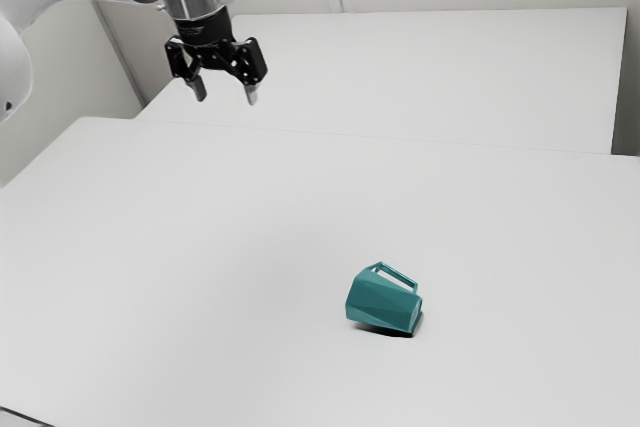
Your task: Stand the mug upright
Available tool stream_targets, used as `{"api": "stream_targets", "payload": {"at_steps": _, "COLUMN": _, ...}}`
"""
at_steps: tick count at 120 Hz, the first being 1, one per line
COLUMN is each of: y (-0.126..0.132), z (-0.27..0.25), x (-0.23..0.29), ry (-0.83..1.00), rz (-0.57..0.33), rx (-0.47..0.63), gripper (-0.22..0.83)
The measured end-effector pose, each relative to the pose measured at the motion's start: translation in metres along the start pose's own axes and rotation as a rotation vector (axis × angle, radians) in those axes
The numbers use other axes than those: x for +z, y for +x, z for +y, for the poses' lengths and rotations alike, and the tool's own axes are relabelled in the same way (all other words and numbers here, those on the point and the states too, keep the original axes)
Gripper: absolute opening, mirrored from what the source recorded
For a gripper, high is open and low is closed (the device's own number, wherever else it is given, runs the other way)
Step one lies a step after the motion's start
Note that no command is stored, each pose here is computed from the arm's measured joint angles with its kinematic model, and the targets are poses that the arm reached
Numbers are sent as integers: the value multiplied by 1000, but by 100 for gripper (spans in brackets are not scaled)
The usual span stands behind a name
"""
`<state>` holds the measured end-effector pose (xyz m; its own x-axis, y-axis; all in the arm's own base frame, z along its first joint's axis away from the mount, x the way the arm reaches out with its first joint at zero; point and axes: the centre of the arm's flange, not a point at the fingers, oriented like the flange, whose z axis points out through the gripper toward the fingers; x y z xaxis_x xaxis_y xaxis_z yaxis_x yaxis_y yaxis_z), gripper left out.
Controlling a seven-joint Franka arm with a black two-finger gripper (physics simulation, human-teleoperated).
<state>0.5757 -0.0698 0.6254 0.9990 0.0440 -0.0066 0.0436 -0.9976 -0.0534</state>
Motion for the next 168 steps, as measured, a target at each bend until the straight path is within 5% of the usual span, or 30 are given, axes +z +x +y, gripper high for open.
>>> {"api": "stream_targets", "payload": {"at_steps": 34, "y": -16, "z": -1, "x": 5, "ry": -49, "rz": -16, "rx": -9, "gripper": 62}}
{"api": "stream_targets", "payload": {"at_steps": 79, "y": -46, "z": -4, "x": 129, "ry": -331, "rz": -119, "rx": -122, "gripper": 62}}
{"api": "stream_targets", "payload": {"at_steps": 98, "y": -45, "z": 29, "x": 171, "ry": -459, "rz": -101, "rx": -130, "gripper": 61}}
{"api": "stream_targets", "payload": {"at_steps": 144, "y": -35, "z": 61, "x": 273, "ry": -653, "rz": -241, "rx": -231, "gripper": 61}}
{"api": "stream_targets", "payload": {"at_steps": 168, "y": -33, "z": 61, "x": 303, "ry": -740, "rz": -263, "rx": -156, "gripper": 62}}
